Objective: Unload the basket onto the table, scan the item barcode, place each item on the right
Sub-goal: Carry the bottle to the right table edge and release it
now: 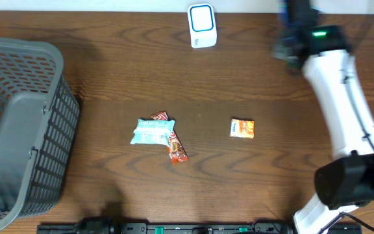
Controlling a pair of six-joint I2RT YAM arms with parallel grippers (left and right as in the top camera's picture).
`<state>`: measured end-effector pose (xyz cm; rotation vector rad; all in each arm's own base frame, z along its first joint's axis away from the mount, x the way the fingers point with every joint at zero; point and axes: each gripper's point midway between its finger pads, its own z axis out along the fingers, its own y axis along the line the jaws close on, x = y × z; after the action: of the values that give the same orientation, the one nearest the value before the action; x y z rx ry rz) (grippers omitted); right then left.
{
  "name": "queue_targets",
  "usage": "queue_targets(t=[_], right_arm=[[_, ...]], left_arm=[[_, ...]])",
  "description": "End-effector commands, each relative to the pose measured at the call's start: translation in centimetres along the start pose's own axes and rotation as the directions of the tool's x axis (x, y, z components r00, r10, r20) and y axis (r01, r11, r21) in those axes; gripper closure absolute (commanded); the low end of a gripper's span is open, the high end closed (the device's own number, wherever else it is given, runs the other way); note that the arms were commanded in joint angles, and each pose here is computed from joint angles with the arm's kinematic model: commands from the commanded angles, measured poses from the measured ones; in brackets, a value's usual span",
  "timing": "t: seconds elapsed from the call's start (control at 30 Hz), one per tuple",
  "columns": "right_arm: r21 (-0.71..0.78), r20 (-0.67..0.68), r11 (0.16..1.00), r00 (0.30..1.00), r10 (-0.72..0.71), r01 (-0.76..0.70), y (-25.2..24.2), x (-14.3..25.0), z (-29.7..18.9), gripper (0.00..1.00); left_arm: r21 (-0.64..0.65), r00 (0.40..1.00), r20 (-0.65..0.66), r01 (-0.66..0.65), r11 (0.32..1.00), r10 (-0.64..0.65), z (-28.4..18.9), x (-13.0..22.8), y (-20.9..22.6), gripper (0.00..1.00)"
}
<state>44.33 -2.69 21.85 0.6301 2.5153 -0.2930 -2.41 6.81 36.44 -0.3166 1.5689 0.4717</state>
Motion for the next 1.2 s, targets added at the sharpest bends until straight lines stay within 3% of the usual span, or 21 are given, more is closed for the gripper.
queue_targets(t=[0.0,0.1,0.43,0.7,0.93,1.0,1.03,1.07,1.17], right_arm=[[0.034,-0.107,0.977,0.971,0.212,-0.21,-4.6,0.4,2.0,0.54],[0.095,-0.147,0.946,0.936,0.32,-0.309,-9.8,0.2,3.6,0.55],[0.27,-0.104,0.809,0.819,0.564,-0.522,-24.7,-0.1,8.8,0.52],[0.332,-0.223,0.733,0.705,0.673,-0.594,-29.5,4.4,16.8,0.53],[0.264,-0.362,0.719,0.625,0.692,-0.643,-27.6,7.3,22.2,0.55],[0.241,-0.366,0.718,0.624,0.691,-0.653,-27.3,7.0,22.3,0.43],[0.235,-0.36,0.717,0.626,0.691,-0.656,-27.3,6.8,22.3,0.16],[0.233,-0.357,0.717,0.628,0.692,-0.657,-27.3,6.6,22.1,0.01],[0.229,-0.343,0.711,0.629,0.698,-0.665,-27.8,6.1,21.0,0.01]], left_arm=[[0.039,1.0,-0.001,-0.02,0.999,0.02,0.1,0.2,-0.2,0.15],[0.052,1.0,-0.01,-0.025,0.998,0.025,0.2,0.4,-0.3,0.15],[0.059,1.0,-0.012,-0.026,0.998,0.027,0.2,0.5,-0.3,0.15],[0.063,0.998,-0.039,-0.038,0.997,0.04,0.2,1.2,-0.3,0.15],[0.064,0.998,-0.05,-0.043,0.997,0.046,0.2,1.5,-0.4,0.15],[0.065,0.997,-0.054,-0.045,0.997,0.048,0.2,1.6,-0.4,0.15],[0.065,0.997,-0.057,-0.046,0.997,0.05,0.2,1.7,-0.4,0.15],[0.065,0.997,-0.058,-0.047,0.997,0.05,0.2,1.7,-0.4,0.15],[0.067,0.996,-0.069,-0.051,0.996,0.056,0.2,2.0,-0.4,0.15]])
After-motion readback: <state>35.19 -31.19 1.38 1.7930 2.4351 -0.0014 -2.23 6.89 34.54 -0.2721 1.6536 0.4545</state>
